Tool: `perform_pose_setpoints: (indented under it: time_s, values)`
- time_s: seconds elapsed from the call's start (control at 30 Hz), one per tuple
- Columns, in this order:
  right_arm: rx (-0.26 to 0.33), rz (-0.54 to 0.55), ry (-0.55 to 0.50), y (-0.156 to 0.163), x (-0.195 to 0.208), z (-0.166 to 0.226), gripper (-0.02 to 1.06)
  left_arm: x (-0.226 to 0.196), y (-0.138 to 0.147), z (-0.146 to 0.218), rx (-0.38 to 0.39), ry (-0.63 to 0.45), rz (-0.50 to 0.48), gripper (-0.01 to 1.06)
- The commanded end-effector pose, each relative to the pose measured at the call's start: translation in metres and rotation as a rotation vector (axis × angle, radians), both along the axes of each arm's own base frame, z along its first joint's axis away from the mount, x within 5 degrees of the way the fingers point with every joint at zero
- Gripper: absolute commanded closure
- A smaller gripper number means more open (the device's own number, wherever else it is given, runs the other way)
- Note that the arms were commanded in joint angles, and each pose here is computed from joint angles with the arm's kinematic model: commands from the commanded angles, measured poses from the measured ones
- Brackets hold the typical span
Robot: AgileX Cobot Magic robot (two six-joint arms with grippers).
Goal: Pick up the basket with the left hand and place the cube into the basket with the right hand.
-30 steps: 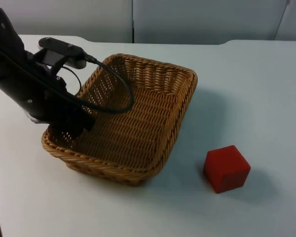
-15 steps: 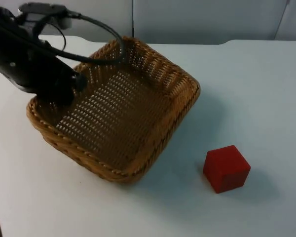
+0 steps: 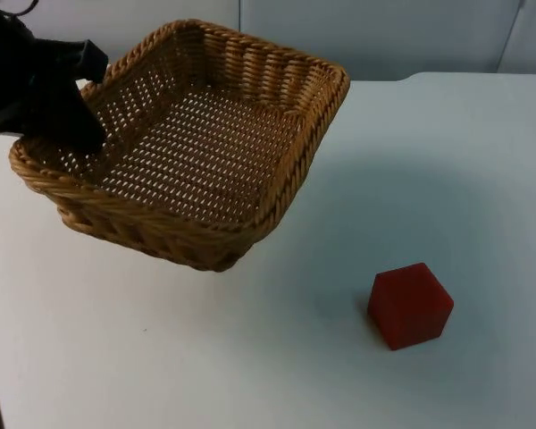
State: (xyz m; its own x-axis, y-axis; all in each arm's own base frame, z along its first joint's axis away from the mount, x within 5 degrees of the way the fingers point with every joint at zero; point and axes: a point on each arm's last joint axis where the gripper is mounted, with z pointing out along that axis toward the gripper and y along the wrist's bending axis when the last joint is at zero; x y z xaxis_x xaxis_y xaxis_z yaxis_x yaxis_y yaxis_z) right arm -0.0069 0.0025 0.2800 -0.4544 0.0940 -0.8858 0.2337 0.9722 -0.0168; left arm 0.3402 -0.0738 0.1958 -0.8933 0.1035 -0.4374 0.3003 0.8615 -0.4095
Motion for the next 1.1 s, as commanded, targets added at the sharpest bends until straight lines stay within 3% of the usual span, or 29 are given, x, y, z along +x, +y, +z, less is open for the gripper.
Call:
perform_pose_setpoints:
  time_s: [0.0,1.07]
  values:
    - [-0.007,-0.011,-0.001,-0.0007,0.0002,-0.0011,1.05,0.0006,-0.0023,0.0091,-0.052,-0.005,0.019,1.05]
    - [-0.007,-0.011,-0.001,-0.0007,0.0002,-0.0011,1.05,0.0014,-0.0019,0.0092,-0.050,-0.012,0.025,1.05]
